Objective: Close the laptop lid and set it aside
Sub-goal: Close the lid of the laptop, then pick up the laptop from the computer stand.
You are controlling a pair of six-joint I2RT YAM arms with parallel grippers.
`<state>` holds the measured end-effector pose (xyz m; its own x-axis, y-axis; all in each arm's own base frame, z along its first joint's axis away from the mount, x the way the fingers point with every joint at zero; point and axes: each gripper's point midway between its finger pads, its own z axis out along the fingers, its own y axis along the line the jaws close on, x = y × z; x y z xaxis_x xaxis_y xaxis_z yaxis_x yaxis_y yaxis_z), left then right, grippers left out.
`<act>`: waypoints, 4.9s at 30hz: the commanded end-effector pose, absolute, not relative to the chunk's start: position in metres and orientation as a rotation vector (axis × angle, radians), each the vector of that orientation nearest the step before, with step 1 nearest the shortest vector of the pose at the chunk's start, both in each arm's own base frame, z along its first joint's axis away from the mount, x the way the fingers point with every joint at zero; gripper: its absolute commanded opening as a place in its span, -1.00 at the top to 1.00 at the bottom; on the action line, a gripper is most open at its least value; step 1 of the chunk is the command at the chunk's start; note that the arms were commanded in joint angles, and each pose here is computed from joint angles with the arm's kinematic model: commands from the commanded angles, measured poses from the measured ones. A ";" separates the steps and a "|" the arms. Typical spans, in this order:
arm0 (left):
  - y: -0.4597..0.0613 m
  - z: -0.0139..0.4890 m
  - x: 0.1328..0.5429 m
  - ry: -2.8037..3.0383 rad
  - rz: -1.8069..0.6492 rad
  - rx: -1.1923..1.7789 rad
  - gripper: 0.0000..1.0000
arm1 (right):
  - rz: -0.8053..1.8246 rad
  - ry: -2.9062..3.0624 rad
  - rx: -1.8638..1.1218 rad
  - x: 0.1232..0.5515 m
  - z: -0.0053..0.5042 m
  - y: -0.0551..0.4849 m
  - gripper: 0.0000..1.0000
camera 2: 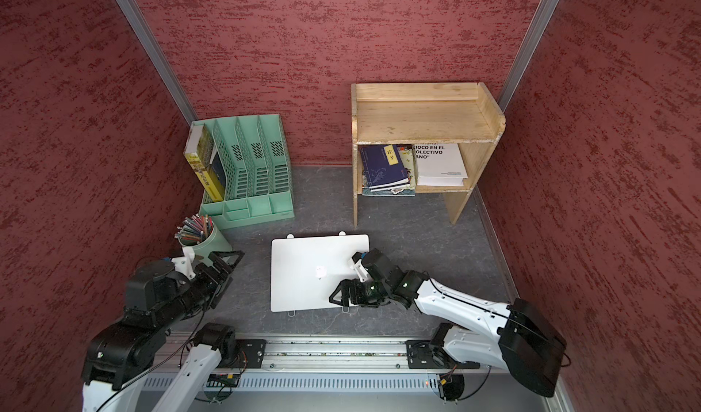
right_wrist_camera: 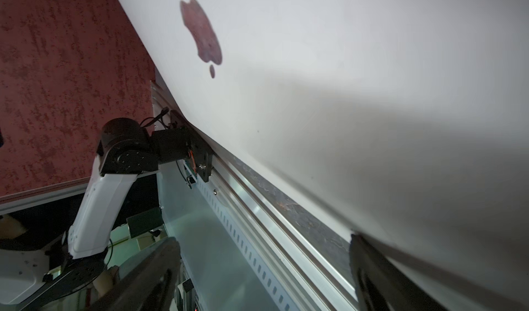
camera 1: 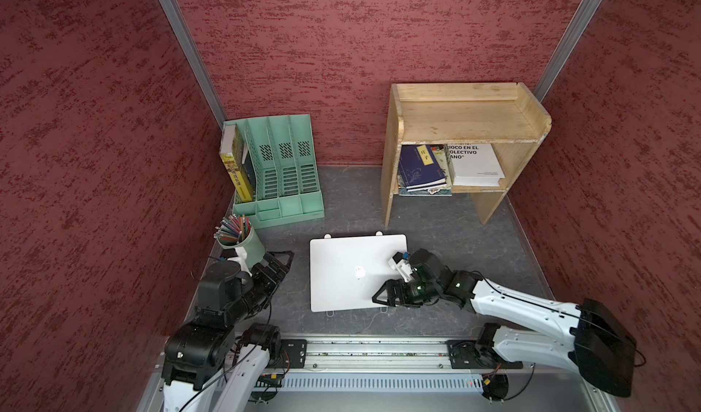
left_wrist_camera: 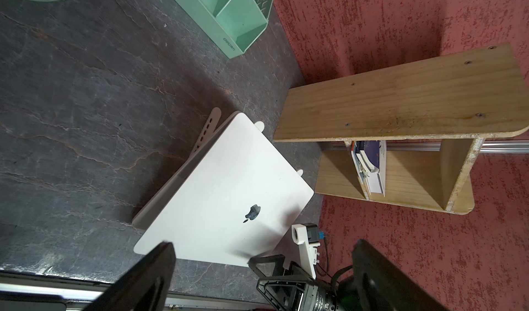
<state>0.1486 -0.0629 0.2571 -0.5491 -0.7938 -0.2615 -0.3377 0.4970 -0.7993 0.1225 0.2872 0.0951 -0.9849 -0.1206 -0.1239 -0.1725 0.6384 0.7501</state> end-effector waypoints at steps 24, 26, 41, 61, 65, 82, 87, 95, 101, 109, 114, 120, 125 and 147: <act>-0.112 0.153 0.222 2.192 -0.597 -0.377 -1.00 | 0.751 2.285 -0.332 0.192 0.174 0.208 -0.96; -0.114 0.139 0.226 2.194 -0.547 -0.364 -1.00 | 0.752 2.282 -0.309 0.201 0.170 0.201 -0.96; -0.119 0.106 0.219 2.028 -0.690 -0.313 -0.95 | 1.071 2.305 -0.250 0.228 0.127 0.213 -0.78; -0.147 0.098 0.225 1.972 -0.885 -0.149 -0.99 | 1.422 2.248 -0.286 0.243 0.101 0.235 -0.46; -0.156 0.095 0.222 2.008 -0.941 -0.128 -0.92 | 1.460 2.248 -0.298 0.242 0.101 0.239 -0.33; -0.143 0.114 0.214 1.964 -0.948 -0.202 -0.30 | 1.511 2.222 -0.346 0.236 0.121 0.243 0.29; -0.145 0.122 0.215 1.947 -0.976 -0.208 -0.20 | 1.544 2.214 -0.355 0.238 0.129 0.246 0.72; -0.152 0.136 0.222 1.970 -0.969 -0.189 -0.23 | 1.596 2.180 -0.376 0.239 0.145 0.251 1.00; -0.144 0.143 0.223 2.012 -0.909 -0.233 -0.65 | 1.700 2.109 -0.377 0.235 0.165 0.252 1.00; -0.141 0.188 0.214 1.961 -0.947 -0.226 -0.80 | 1.852 1.992 -0.338 0.237 0.208 0.246 1.00; -0.141 0.215 0.213 1.958 -0.949 -0.216 -0.82 | 1.878 1.960 -0.290 0.244 0.235 0.241 1.00; -0.157 0.250 0.212 1.977 -1.053 -0.198 -0.27 | 1.907 1.906 -0.214 0.255 0.273 0.220 1.00; -0.176 0.304 0.209 1.882 -1.235 -0.156 -0.09 | 1.944 1.887 -0.184 0.257 0.307 0.213 1.00; -0.268 0.534 0.255 1.636 -1.619 0.054 1.00 | 1.900 1.769 -0.078 0.241 0.485 0.183 1.00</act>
